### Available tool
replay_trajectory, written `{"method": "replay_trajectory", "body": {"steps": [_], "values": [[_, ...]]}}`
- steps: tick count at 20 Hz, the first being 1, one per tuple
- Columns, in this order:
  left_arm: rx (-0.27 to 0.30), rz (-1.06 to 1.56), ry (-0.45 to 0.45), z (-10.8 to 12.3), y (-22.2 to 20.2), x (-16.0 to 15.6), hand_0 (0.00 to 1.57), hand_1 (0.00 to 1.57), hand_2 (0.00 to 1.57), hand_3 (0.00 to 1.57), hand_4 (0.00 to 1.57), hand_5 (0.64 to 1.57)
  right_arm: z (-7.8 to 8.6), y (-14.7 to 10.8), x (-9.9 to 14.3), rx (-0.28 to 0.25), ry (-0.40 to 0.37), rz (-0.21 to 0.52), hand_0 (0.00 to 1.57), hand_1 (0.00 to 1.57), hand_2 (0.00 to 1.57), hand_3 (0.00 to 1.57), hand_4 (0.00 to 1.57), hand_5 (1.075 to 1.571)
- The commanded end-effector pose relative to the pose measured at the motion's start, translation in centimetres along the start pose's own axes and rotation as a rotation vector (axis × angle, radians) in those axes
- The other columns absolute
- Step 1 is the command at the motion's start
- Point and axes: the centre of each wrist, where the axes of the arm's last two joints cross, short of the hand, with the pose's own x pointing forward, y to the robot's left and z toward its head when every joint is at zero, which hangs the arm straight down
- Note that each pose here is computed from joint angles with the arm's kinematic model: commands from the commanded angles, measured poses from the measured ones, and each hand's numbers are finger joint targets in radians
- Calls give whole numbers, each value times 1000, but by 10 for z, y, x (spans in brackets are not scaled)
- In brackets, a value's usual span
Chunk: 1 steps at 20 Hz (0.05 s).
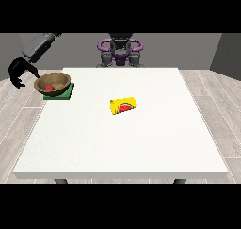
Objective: Pick the cup and pour the ball into the bowl, then pick the bowl and place it on the pad
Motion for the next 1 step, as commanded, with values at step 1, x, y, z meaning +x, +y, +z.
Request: {"method": "replay_trajectory", "body": {"steps": [1], "values": [[-4,14,26,11,-6,-24,0,0,0,0,0,1515,-2,-11,26,14,-15,-25,134,134,280,375,0,1467]]}}
